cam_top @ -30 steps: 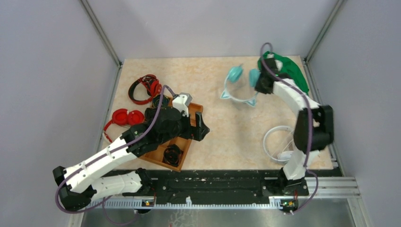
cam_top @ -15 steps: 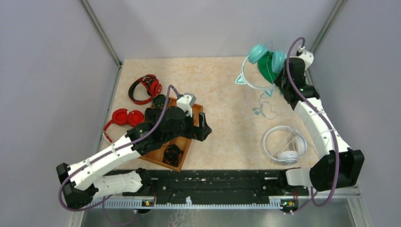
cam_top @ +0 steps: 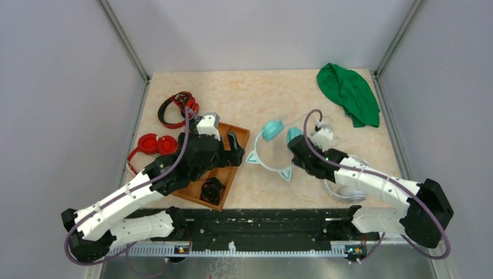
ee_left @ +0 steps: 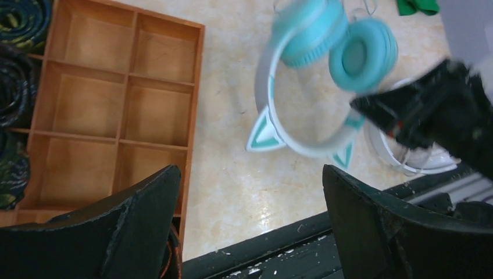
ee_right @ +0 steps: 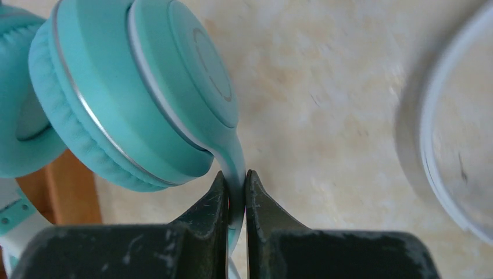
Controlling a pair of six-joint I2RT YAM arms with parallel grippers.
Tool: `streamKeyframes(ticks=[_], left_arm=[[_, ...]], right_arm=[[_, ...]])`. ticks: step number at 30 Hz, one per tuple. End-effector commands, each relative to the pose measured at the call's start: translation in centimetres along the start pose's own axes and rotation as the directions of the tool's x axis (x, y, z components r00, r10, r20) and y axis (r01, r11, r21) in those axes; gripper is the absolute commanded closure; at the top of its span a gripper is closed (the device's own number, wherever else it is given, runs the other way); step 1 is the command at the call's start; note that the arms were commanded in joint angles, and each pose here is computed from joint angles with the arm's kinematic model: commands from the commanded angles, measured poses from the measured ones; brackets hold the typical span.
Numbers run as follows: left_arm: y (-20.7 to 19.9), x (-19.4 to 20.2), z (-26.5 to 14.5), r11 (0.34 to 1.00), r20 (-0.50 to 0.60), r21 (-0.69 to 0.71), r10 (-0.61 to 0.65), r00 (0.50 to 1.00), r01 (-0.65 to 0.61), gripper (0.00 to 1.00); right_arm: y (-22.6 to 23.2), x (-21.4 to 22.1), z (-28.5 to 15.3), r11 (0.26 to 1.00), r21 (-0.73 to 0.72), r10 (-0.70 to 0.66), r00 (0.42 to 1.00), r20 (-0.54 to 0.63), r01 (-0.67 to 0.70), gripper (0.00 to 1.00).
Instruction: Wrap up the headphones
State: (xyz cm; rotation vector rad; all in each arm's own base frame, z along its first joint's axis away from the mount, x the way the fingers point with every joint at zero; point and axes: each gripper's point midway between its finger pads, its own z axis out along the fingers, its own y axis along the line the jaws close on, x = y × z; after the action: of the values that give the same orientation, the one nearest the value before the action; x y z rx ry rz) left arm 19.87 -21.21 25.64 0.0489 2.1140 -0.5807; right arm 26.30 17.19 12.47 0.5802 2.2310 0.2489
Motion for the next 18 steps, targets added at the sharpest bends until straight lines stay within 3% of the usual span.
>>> streamKeyframes(ticks=[1,6,8,10,14,16,18], left_arm=[[1.6,-0.2,0.7,0.991,0.019,-0.127,-0.038,0.999,0.04,0.04],[0.4,1.4,2.1,0.992,-0.064,-0.115,-0.064,0.996,0.057,0.03],[0.2,2.1,2.4,0.99,-0.084,-0.119,-0.086,0.993,0.076,0.03],[0.6,2.7,2.9,0.984,-0.088,-0.144,-0.118,0.989,0.105,0.03],[0.8,3.6,3.7,0.979,-0.104,-0.169,-0.135,0.985,0.116,0.03],[0.5,3.7,4.0,0.979,-0.114,-0.171,-0.127,0.985,0.107,0.04],[0.5,3.9,4.2,0.977,-0.125,-0.183,-0.133,0.983,0.109,0.03]], right_arm=[[-3.2,0.7,-0.6,0.923,0.105,0.355,0.923,0.147,-0.371,1.0],[-6.9,4.2,0.3,0.86,0.227,0.44,0.89,0.121,-0.457,1.0],[-6.9,4.7,0.7,0.827,0.219,0.504,0.855,0.121,-0.518,1.0],[-5.2,4.3,1.1,0.838,0.167,0.509,0.854,0.106,-0.52,1.0],[0.0,3.7,1.4,0.914,0.054,0.401,0.916,0.019,-0.402,0.5],[2.1,3.6,1.1,0.931,-0.021,0.364,0.931,-0.032,-0.365,0.35],[4.3,3.1,0.1,0.94,-0.167,0.29,0.955,-0.063,-0.297,0.29]])
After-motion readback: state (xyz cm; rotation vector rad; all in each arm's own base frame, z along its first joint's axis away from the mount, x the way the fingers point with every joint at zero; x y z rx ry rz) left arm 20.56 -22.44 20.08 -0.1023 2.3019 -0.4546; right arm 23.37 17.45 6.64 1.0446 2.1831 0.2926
